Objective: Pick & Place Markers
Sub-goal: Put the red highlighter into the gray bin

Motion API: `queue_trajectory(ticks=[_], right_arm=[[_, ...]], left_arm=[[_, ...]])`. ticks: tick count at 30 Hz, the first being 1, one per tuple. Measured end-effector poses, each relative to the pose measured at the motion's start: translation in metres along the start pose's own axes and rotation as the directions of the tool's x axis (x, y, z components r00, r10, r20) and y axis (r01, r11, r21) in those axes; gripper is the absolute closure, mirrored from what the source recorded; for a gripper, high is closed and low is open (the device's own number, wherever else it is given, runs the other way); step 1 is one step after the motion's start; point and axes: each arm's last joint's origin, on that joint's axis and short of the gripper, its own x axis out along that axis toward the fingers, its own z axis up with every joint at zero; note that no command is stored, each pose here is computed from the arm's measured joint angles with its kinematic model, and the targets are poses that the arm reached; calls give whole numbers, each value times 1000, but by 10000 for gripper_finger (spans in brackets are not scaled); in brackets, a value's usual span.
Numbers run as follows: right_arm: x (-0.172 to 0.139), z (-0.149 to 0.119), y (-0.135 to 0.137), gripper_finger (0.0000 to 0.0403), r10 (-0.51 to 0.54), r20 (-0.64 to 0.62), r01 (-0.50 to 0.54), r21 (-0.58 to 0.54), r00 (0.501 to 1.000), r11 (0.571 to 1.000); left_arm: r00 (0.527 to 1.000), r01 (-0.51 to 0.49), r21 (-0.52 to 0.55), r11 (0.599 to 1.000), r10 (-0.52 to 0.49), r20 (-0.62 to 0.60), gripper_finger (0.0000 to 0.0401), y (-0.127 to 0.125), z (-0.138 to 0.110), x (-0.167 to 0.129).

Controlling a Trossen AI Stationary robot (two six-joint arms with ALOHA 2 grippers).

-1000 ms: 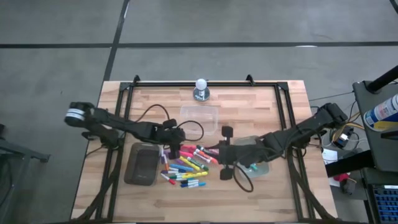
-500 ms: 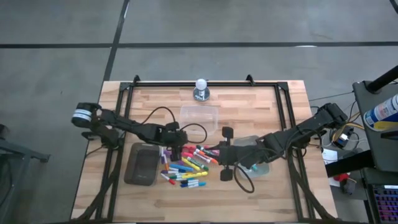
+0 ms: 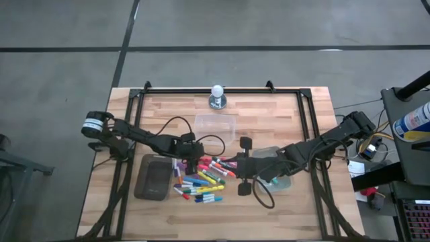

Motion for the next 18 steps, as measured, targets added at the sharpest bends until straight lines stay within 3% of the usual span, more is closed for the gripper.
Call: queue_trajectory(ticks=[18], right_arm=[[5, -3, 3, 335, -1, -6, 1, -13, 1000, 1000]], left_arm=[[997, 54, -20, 998, -55, -46, 212, -1, -9, 3]])
